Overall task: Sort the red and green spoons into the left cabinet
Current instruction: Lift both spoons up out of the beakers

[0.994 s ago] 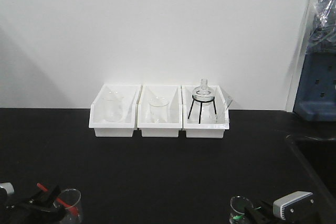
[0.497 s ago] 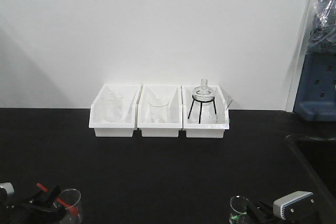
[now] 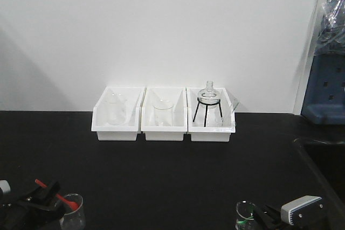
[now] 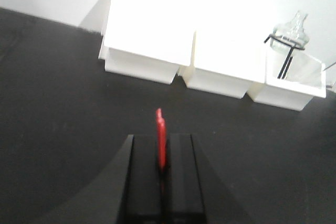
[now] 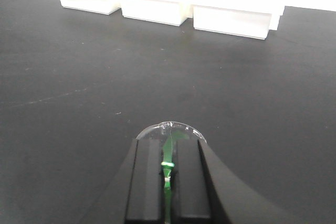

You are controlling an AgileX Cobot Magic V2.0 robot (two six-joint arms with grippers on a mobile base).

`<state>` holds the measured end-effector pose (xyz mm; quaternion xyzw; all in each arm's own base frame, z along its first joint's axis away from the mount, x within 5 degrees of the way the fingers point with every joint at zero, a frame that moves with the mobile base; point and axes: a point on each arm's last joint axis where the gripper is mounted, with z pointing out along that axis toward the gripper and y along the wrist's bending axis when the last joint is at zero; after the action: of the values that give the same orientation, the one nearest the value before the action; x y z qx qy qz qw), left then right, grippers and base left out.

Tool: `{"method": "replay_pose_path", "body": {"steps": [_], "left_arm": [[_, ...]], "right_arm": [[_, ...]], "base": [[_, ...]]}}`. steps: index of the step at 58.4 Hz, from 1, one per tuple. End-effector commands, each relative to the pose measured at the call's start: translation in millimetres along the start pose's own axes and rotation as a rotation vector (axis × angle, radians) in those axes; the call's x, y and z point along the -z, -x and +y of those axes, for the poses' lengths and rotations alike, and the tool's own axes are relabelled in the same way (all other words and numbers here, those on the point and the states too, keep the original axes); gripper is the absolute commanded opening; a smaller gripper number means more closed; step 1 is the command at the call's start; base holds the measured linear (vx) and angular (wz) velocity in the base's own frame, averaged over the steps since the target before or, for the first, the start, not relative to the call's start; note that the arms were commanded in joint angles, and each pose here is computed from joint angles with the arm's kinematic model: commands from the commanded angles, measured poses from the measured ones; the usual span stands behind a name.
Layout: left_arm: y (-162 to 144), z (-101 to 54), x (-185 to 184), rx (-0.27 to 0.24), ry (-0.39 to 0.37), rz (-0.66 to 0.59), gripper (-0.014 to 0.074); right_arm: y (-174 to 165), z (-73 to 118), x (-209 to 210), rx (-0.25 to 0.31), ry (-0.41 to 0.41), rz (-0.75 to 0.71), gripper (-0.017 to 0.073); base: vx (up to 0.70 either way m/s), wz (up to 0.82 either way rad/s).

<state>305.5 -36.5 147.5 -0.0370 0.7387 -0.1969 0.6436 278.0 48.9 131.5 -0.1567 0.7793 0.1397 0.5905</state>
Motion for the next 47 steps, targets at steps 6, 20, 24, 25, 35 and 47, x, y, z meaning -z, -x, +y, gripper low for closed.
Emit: {"method": "replay_pose_path", "body": {"steps": [6,20,24,25,35,47], "left_arm": [[41,-16.2,5,-0.014,-0.112,-0.296,0.0135],[54,-21.6,9,-0.005,-0.131,-0.337,0.0134],[58,-23.3,11,-0.008,-0.137,-0.350,0.0126],[59,-24.0,12,-0.009,-0.140,-0.355,0.0122],[76,-32.7,20,-0.027,-0.175,-0.409,0.0066],[104,-45.8,37,-0.048,-0.215,-0.513,0.0012]], "right_arm": [[42,0.3,9,0.044,-0.012,-0.203,-0.0009],[59,0.9,20,0.067,-0.038,-0.218,-0.0009],[63,1.6,22,0.074,-0.040,-0.224,-0.0009],[65,1.9,24,0.078,-0.040,-0.230,-0.0009],[85,5.2,36,0.100,-0.045,-0.305,-0.0009],[112,11.1,59,0.124,-0.056,-0.401,-0.0009]], "base": [[0.00,0.00],[0.00,0.00],[0.00,0.00],[0.00,0.00],[0.00,0.00],[0.00,0.00]]}}
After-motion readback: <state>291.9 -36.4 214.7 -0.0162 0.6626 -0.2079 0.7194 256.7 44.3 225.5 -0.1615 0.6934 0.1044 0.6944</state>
